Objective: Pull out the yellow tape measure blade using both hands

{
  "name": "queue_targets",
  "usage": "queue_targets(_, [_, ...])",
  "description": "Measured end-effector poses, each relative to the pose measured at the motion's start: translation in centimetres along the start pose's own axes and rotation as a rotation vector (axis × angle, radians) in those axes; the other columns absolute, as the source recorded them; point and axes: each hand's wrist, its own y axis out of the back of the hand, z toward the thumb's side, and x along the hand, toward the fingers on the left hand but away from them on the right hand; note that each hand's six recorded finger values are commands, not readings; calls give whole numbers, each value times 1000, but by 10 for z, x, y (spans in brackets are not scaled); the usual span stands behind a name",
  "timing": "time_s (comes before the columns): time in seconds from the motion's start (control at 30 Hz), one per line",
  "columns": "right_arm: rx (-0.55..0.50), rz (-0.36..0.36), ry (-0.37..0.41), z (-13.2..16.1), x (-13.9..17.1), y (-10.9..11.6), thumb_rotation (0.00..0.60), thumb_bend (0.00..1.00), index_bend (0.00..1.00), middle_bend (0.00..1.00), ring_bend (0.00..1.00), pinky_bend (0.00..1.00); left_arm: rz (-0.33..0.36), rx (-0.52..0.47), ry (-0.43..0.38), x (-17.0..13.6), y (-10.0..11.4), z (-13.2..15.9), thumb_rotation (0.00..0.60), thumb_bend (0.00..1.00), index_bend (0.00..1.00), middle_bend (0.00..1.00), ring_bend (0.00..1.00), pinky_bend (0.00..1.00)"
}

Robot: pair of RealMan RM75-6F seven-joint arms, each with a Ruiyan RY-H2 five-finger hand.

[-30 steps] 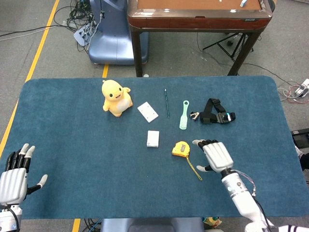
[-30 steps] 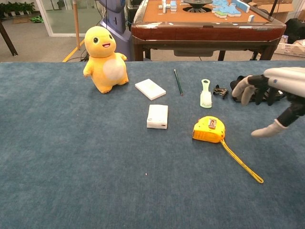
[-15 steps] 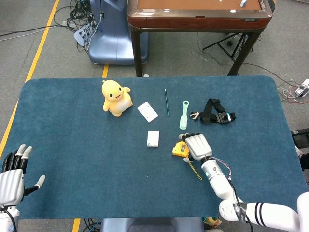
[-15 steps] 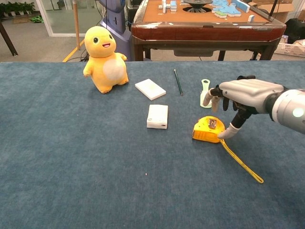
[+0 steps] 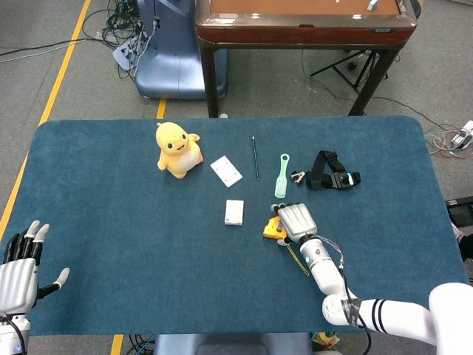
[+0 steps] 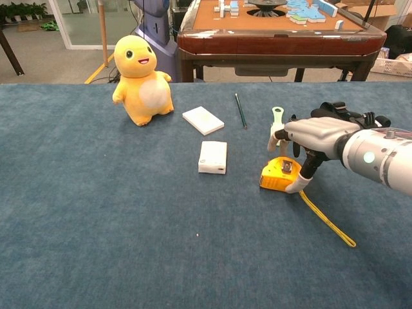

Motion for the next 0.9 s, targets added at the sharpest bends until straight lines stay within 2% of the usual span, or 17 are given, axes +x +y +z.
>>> queue_targets(0.13, [0,10,12,6,-5,-1,600,170,250,317,329,353,1,4,1,0,0,0,600,232,52,0,0,0])
queue_targets(0.37, [14,39,8,5,-6,-7,600,312,259,366,330,353,4,5,5,-1,2,-1,600,233,52,0,0,0])
queue_targets(0.5, [17,46,5,5,-6,-8,600,409,331,418,332,353,5,3,5,0,2,-1,600,232,52,0,0,0])
queue_targets(0.63, [-10,40,21,10,-4,-3,600,588,448,504,384,360,0,-4,-2,3,2,1,600,232,52,0,0,0])
queue_targets(0.7, [-29,32,33,13,-1,1,600,637,485,535,410,367,-5,-16,-8,6,2,3,600,232,52,0,0,0])
queue_targets(0.9, [-80,-10,94,29,10,26,600,653,541,590,462,383,-26,-110,-51,24,3,21,600,232,52,0,0,0])
